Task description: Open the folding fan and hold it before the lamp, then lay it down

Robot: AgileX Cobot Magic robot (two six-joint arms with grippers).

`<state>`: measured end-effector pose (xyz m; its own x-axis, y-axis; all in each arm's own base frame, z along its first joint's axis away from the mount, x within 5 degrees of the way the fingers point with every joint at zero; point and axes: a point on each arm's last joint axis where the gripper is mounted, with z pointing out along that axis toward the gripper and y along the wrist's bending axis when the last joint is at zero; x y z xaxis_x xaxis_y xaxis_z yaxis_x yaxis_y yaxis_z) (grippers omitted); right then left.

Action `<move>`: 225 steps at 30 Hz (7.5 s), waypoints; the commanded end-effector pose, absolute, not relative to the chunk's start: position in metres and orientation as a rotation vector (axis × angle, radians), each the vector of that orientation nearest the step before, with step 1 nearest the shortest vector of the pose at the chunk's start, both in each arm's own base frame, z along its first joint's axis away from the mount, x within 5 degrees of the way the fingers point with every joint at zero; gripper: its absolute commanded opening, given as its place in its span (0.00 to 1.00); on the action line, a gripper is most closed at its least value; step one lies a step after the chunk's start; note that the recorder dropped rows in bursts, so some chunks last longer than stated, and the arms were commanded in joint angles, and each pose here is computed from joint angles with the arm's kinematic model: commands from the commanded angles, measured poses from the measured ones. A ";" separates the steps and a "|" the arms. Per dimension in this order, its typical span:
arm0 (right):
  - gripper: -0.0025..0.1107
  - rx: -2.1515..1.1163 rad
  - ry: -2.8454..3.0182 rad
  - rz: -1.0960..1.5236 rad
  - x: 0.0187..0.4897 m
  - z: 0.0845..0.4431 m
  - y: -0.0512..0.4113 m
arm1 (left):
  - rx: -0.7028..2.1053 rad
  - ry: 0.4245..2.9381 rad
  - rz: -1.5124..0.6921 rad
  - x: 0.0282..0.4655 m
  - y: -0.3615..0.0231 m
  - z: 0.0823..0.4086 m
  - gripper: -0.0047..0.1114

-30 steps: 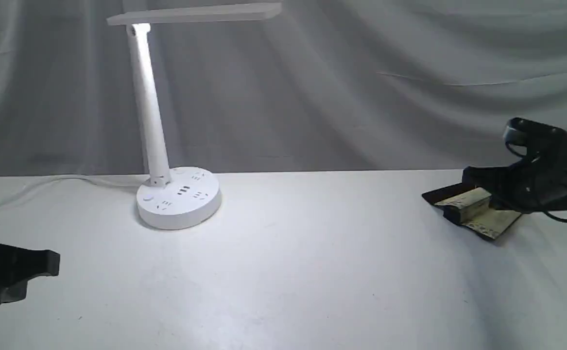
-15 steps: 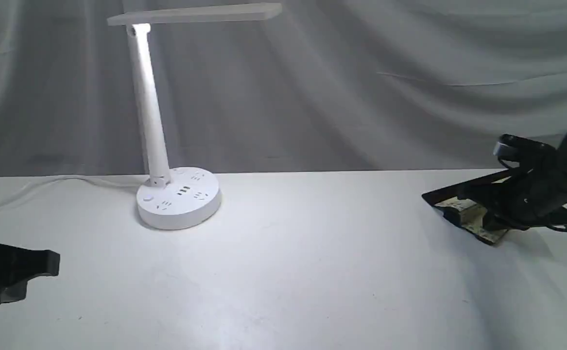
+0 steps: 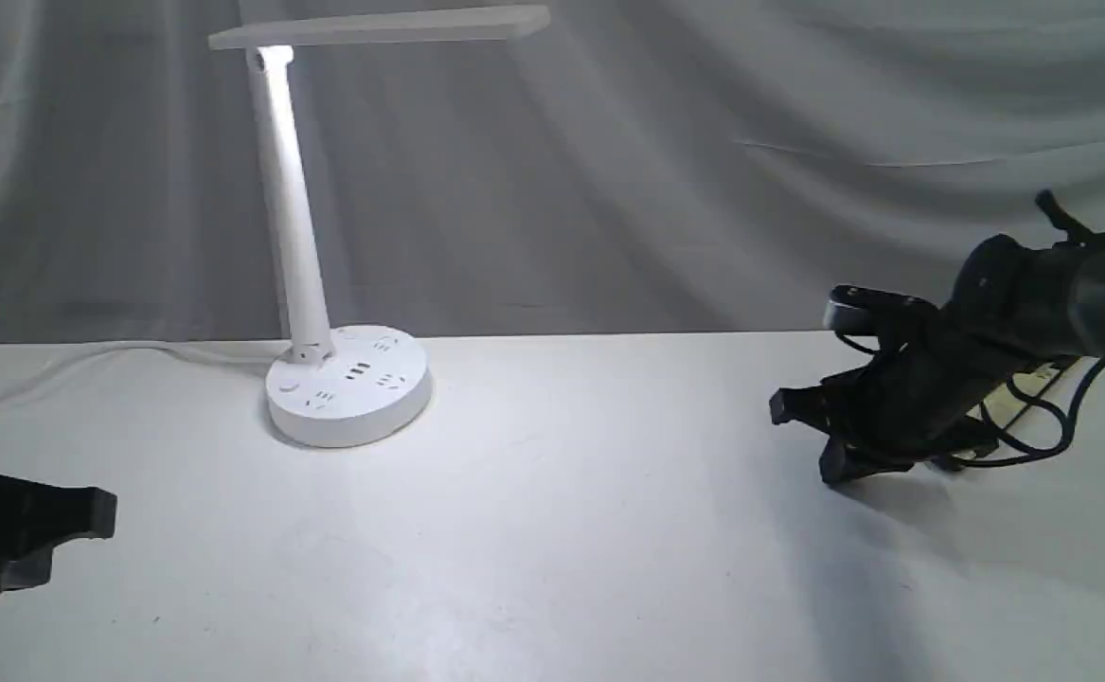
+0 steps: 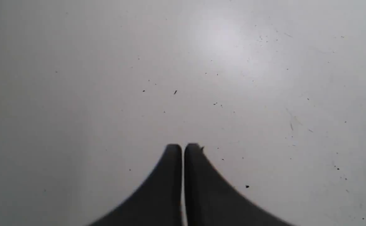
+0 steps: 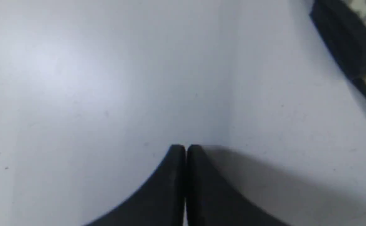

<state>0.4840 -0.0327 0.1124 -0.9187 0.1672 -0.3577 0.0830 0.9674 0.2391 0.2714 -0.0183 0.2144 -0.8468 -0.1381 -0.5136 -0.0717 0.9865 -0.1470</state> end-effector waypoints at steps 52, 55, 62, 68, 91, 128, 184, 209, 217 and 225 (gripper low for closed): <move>0.10 1.064 2.261 0.335 0.500 0.101 -0.100 | -0.143 2.577 -0.172 0.272 -0.020 0.216 0.04; 0.02 1.070 2.285 0.338 0.499 0.100 -0.099 | -0.143 2.577 -0.172 0.272 -0.020 0.216 0.04; 0.02 1.075 2.325 0.342 0.496 0.098 -0.097 | -0.143 2.577 -0.172 0.272 -0.020 0.216 0.04; 0.02 1.088 2.379 0.349 0.492 0.096 -0.095 | -0.143 2.577 -0.172 0.272 -0.020 0.216 0.04; 0.50 1.019 2.252 0.221 0.495 0.139 -0.102 | -0.143 2.582 -0.172 0.272 -0.020 0.216 0.04; 0.40 0.893 2.363 -0.026 0.532 0.114 -0.083 | -0.143 2.582 -0.172 0.272 -0.020 0.216 0.04; 0.12 0.843 2.710 -0.018 0.505 0.124 -0.071 | -0.143 2.582 -0.172 0.272 -0.020 0.216 0.04; 0.12 -0.160 3.044 0.325 0.479 0.150 -0.008 | -0.133 2.584 -0.167 0.271 -0.020 0.216 0.04; 0.12 -0.458 3.095 0.374 0.456 0.132 0.003 | -0.134 2.586 -0.167 0.271 -0.020 0.216 0.04; 0.12 -0.737 3.071 0.409 0.429 0.141 0.022 | -0.098 2.619 -0.160 0.269 -0.020 0.214 0.04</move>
<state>0.4347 0.0165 0.1333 -0.9125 -0.4091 -0.0032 -0.3972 0.8840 0.2466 0.2687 -0.0186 0.2128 -0.8654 -0.1207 -0.4864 -0.0599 0.9885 -0.1387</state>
